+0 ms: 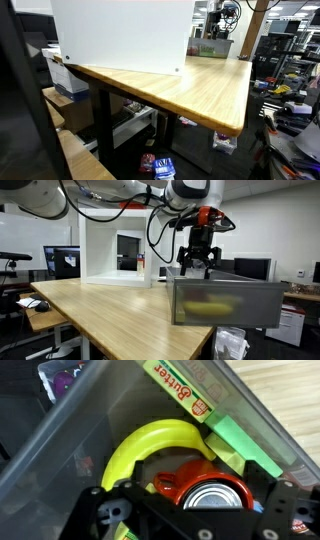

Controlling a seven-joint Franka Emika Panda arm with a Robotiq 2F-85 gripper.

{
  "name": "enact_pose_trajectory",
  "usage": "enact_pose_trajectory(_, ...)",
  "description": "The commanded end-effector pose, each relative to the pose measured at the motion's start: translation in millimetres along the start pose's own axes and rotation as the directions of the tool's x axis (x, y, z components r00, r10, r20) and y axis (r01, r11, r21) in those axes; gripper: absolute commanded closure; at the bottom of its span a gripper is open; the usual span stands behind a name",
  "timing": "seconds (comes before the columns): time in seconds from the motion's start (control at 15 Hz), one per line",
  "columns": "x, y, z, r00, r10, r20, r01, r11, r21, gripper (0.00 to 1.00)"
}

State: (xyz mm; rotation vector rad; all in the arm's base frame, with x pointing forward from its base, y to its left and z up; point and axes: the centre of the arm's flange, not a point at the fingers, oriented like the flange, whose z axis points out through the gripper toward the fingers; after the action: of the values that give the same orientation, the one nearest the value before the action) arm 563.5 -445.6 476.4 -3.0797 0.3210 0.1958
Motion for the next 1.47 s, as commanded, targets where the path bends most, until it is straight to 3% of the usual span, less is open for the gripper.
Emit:
enact_pose_trajectory(0.0,13,8,-9,0.993,-0.107,0.046,0.108,0.993,-0.039,0.0)
enact_pose_trajectory(0.53,23,-1,-6,0.954,-0.288,0.083,0.295,0.952,-0.086,0.0)
enact_pose_trajectory(0.67,15,-5,1,0.966,-0.248,0.066,0.252,0.966,-0.064,0.0)
enact_pose_trajectory(1.4,17,-14,6,0.952,-0.294,0.089,0.3,0.952,-0.059,0.0)
